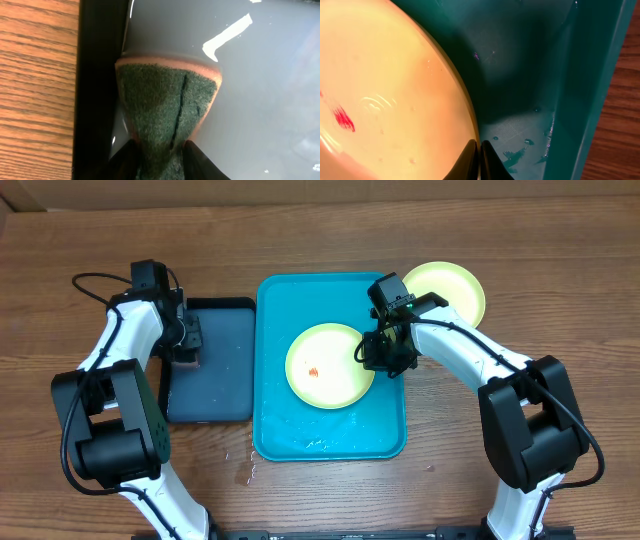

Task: Clean dirty plates on tray and stack at the side
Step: 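Grasp the green sponge with the left gripper and lift it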

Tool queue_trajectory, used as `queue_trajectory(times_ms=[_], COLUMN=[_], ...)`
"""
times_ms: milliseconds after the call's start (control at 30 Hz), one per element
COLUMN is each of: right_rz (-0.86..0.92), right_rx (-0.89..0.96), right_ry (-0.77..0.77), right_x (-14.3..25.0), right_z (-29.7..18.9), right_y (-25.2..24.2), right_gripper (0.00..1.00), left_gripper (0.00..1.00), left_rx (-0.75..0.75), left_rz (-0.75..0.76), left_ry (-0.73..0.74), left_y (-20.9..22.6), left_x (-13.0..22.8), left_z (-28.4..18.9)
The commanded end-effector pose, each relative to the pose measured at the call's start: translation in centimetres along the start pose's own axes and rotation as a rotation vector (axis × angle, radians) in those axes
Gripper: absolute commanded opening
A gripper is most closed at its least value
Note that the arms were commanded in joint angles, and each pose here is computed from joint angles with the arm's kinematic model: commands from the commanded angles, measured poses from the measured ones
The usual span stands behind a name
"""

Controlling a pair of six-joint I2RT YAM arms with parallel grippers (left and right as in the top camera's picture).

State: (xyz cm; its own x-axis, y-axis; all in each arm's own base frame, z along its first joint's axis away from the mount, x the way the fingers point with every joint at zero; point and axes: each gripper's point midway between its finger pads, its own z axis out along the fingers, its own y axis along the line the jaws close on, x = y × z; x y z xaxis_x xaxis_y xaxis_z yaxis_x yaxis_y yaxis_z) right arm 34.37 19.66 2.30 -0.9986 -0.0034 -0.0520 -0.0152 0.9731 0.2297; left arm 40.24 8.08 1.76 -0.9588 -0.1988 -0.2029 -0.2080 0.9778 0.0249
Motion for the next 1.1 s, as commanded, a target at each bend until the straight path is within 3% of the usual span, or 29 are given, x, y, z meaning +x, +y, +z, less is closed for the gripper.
queue_trajectory(times_ms=[0,67,100,133,600,900,1067], right_rz=[-0.011,-0.011,-0.011,-0.011,-0.015,-0.017,-0.017], right_rx=[-0.017,-0.017,-0.017,-0.017,-0.025,-0.113,-0.116], right_ry=[-0.061,-0.061,-0.061,-0.061,-0.077,-0.047,-0.045], right_x=[-1.4,-1.4,-1.4,-1.4,-1.7,-1.2,-1.2], right_z=[-1.8,-1.8,-1.8,-1.8,-1.6,-1.6,-1.6], right_y=[0.5,0.5,0.5,0.5,0.7,2.2,2.2], right_gripper=[0.04,0.04,0.04,0.04,0.08,0.07,0.18], left_gripper=[0.31,0.2,0.07,0.04,0.04,0.04,0.04], left_rx=[0.019,0.027,0.04,0.057,0.219,0.309,0.312], left_rz=[0.024,0.025,0.025,0.024,0.043,0.047,0.043], left_ry=[0.028,0.027,0.027,0.027,-0.047,-0.061,-0.027], left_y=[0.0,-0.2,-0.4,-0.6,-3.3,-4.7,-4.7], left_x=[1.0,1.0,1.0,0.9,-1.6,-1.0,-0.2], left_z=[1.2,1.2,1.2,1.1,-5.5,-8.2,-8.1])
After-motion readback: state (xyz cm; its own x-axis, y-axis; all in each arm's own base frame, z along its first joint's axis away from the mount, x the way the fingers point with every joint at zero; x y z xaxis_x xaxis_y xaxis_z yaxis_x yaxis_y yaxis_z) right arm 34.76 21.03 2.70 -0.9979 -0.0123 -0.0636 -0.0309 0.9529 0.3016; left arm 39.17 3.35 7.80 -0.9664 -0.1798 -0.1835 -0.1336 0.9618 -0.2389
